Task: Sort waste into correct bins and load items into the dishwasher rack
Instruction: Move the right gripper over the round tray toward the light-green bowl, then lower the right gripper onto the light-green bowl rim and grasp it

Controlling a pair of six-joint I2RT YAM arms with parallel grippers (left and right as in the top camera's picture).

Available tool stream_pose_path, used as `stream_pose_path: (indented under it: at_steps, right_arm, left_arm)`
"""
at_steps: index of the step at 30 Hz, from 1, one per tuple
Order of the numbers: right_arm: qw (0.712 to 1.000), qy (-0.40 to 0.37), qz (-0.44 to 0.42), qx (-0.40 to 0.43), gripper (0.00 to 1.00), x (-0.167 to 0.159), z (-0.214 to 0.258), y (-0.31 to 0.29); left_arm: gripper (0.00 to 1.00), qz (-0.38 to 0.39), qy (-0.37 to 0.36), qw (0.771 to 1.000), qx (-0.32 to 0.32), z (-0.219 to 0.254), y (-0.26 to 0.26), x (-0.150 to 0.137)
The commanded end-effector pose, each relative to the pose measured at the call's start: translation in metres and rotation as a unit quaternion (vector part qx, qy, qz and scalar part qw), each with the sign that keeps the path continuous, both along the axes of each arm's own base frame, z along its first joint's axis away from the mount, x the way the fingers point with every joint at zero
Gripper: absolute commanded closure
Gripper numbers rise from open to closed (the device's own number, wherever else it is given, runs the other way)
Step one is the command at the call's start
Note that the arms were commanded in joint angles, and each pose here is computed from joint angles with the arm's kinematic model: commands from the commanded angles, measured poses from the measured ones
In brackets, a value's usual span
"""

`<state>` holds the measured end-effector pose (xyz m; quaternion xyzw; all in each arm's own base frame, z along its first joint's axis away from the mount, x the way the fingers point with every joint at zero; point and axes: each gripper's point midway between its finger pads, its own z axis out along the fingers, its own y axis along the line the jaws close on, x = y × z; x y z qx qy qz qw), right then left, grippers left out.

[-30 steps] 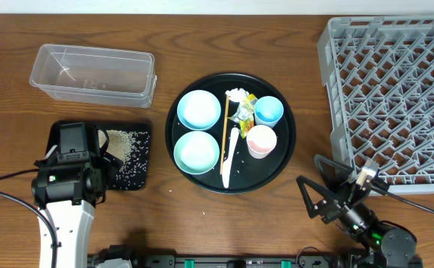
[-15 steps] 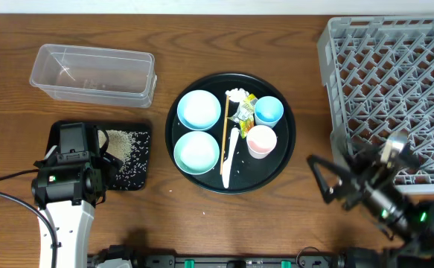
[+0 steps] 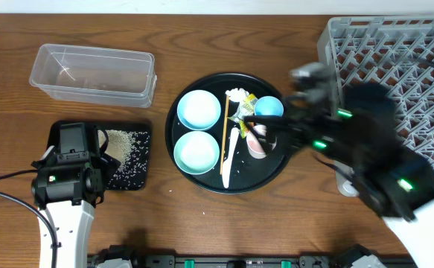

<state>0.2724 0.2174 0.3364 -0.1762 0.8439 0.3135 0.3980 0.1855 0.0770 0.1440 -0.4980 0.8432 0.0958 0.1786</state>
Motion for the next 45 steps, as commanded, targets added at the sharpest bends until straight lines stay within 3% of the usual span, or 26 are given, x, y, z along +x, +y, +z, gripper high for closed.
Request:
stream_pose_path:
  at_steps: [1, 8, 14, 19, 29, 35, 39, 45]
  right_arm:
    - [0.996, -0.005, -0.026, -0.089, 0.01, 0.027, -0.023, 0.025]
    - [0.984, 0.098, -0.007, -0.152, 0.01, 0.048, -0.08, 0.076]
    - [0.959, 0.168, 0.005, -0.23, 0.01, 0.045, -0.14, 0.097]
    - [0.933, 0.181, -0.001, -0.312, 0.01, 0.035, -0.181, 0.095]
    - [0.915, 0.209, 0.039, -0.343, 0.01, 0.015, -0.226, 0.121]
    - [0.902, 0.18, 0.015, -0.393, 0.01, 0.025, -0.246, 0.112]
    - [0.897, 0.208, -0.031, -0.389, 0.02, 0.035, -0.265, 0.105]
    - [0.896, 0.234, -0.026, -0.375, 0.06, 0.042, -0.288, 0.108]
  left_arm:
    - [0.02, 0.012, -0.001, 1.0, 0.026, 0.007, 0.01, -0.002]
    - [0.02, 0.012, 0.017, 1.0, 0.024, 0.005, 0.008, -0.01]
    - [0.02, 0.012, 0.016, 1.0, 0.024, 0.005, 0.008, -0.01]
    - [0.02, 0.012, 0.016, 1.0, 0.024, 0.005, 0.008, -0.01]
    - [0.02, 0.012, 0.016, 1.0, 0.024, 0.005, 0.008, -0.01]
    - [0.02, 0.012, 0.016, 1.0, 0.024, 0.005, 0.008, -0.01]
    - [0.02, 0.012, 0.016, 1.0, 0.024, 0.005, 0.008, -0.01]
    - [0.02, 0.011, 0.016, 1.0, 0.024, 0.005, 0.008, -0.01]
